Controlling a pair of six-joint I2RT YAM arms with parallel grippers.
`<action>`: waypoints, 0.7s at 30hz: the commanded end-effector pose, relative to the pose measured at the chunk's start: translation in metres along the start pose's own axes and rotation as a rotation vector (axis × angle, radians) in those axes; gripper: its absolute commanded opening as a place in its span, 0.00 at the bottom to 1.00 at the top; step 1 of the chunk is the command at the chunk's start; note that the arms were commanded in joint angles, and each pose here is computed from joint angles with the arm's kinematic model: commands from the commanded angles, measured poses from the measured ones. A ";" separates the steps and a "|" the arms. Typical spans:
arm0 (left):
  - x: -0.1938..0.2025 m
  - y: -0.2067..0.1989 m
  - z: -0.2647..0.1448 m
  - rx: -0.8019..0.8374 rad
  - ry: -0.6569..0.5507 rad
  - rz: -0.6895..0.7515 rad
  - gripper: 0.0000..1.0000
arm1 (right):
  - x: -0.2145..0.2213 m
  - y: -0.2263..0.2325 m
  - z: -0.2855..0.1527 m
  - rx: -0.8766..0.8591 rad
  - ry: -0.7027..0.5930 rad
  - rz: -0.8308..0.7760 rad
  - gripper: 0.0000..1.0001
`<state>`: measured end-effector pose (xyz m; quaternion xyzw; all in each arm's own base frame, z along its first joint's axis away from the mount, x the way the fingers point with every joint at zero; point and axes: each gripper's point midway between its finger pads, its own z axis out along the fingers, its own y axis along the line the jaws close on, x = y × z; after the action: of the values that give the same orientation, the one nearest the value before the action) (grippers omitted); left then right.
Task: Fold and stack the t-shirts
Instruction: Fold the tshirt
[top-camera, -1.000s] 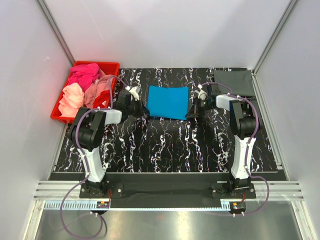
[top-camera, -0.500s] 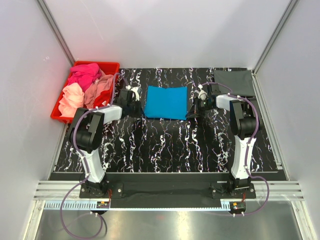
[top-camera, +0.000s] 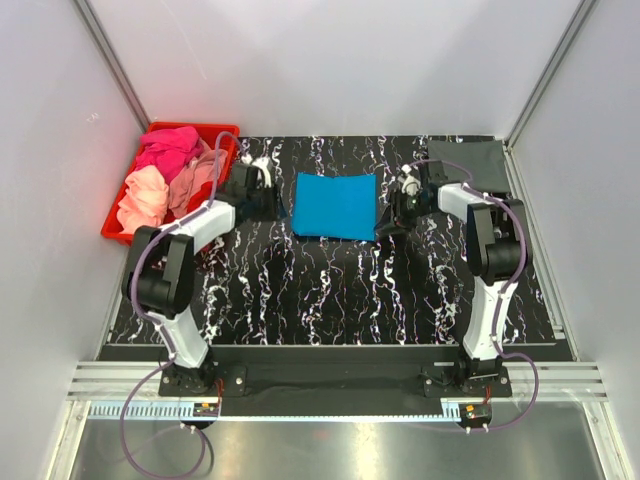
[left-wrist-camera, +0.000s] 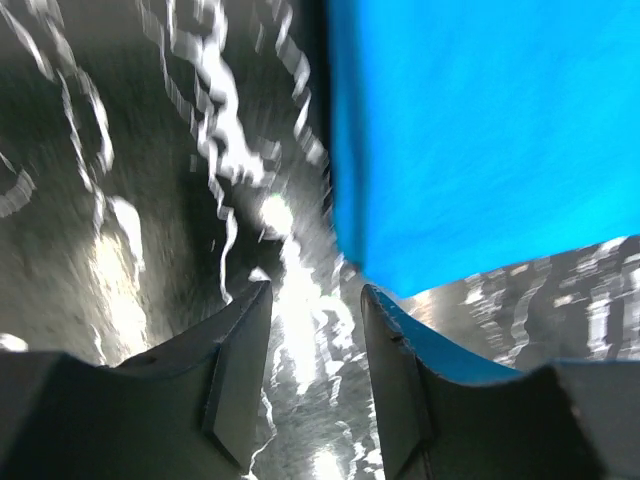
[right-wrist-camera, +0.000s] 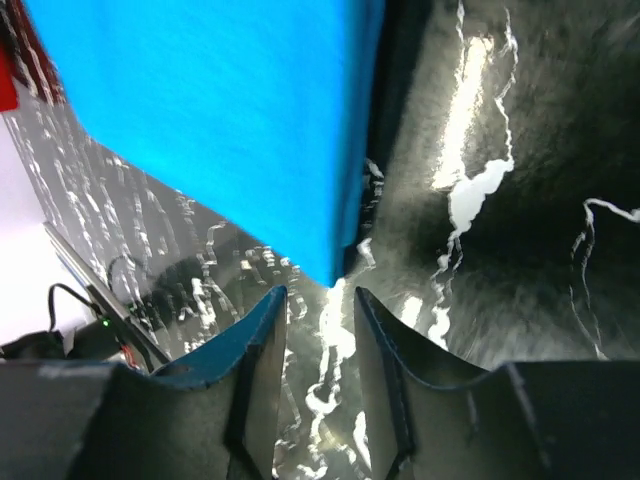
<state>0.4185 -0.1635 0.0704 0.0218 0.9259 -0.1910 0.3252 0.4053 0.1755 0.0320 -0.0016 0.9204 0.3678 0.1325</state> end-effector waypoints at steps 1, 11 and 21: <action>-0.083 -0.044 -0.033 0.135 -0.214 0.038 0.46 | -0.031 0.028 -0.038 0.041 -0.083 -0.049 0.39; -0.111 -0.090 0.036 0.427 -0.148 0.013 0.46 | -0.110 0.064 -0.021 -0.152 -0.150 -0.144 0.15; -0.138 -0.080 0.094 0.473 -0.203 -0.026 0.47 | -0.151 0.039 0.024 -0.236 -0.190 -0.066 0.15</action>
<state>0.5387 -0.2573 0.0659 0.0491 0.8615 -0.3798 0.3333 0.5326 0.2041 0.0638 -0.0178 0.8735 0.4399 0.2079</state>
